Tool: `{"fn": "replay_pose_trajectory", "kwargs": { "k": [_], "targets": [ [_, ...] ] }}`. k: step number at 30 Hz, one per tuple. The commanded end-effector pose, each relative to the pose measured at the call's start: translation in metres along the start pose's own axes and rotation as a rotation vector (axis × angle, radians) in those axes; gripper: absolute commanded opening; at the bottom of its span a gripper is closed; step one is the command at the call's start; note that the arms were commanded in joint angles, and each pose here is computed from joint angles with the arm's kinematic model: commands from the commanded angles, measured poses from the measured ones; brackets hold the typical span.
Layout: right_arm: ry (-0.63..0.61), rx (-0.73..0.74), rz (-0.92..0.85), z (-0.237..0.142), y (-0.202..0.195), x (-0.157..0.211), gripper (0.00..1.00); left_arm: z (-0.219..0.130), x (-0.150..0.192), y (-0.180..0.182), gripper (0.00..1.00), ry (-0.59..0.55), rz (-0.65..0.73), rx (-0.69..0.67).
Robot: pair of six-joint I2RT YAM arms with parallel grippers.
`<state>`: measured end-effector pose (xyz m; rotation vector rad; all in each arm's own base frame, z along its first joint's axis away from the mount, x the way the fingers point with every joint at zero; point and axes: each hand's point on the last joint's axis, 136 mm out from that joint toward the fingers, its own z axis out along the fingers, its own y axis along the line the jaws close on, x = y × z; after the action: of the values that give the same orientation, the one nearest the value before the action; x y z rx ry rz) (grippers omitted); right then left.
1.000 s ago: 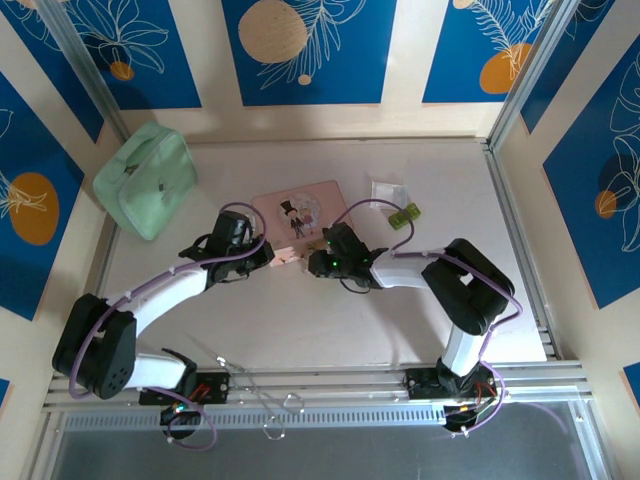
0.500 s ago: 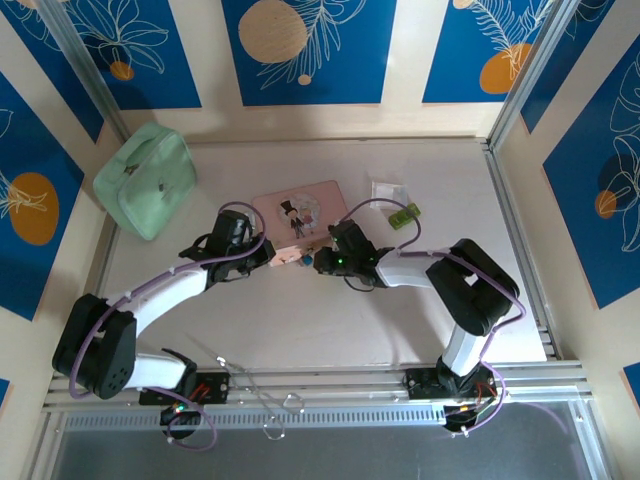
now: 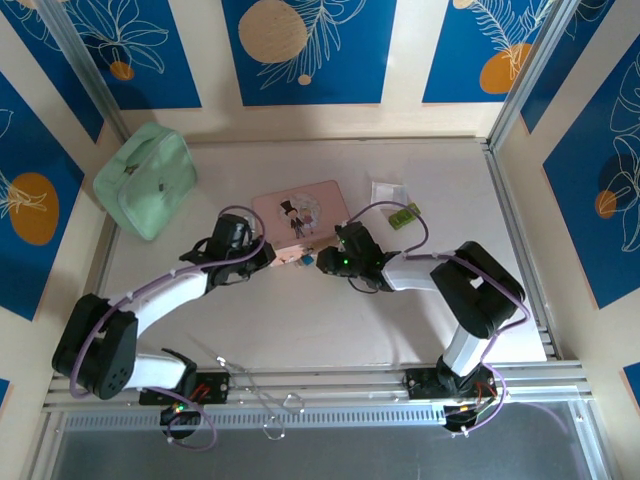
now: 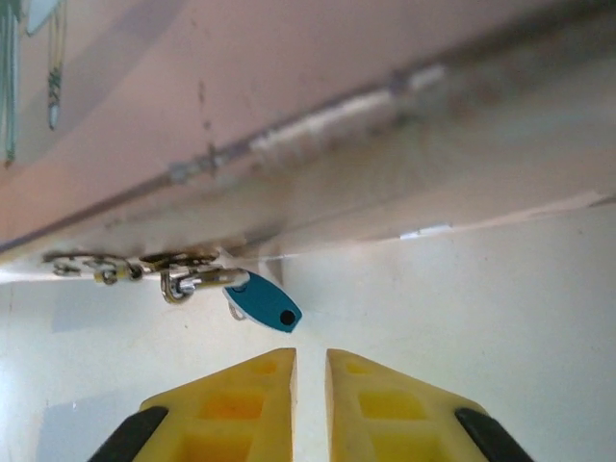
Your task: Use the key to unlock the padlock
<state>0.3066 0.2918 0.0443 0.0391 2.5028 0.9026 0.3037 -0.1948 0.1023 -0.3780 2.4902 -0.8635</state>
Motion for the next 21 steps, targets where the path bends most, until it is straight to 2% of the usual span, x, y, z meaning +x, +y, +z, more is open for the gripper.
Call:
{"fn": "replay_pose_trajectory", "kwargs": {
  "k": [1,4,6,11,21],
  "targets": [
    [0.078,0.044,-0.045,-0.002,-0.002,0.020,0.29,-0.010,-0.001,-0.001,0.00,-0.011,-0.005,0.014],
    [0.126,0.006,-0.172,0.002,0.011,0.024,0.42,-0.013,-0.001,-0.002,0.00,-0.007,0.011,0.006],
    [0.159,-0.011,-0.251,0.004,0.012,0.024,0.46,-0.014,-0.001,-0.003,0.00,-0.008,0.015,0.007],
    [0.220,-0.059,-0.298,0.009,-0.004,0.027,0.48,-0.014,-0.002,-0.003,0.00,-0.005,0.017,0.002],
    [0.164,-0.093,-0.249,0.026,0.002,0.015,0.49,-0.012,-0.007,-0.005,0.00,-0.010,0.010,-0.005]
  ]
}}
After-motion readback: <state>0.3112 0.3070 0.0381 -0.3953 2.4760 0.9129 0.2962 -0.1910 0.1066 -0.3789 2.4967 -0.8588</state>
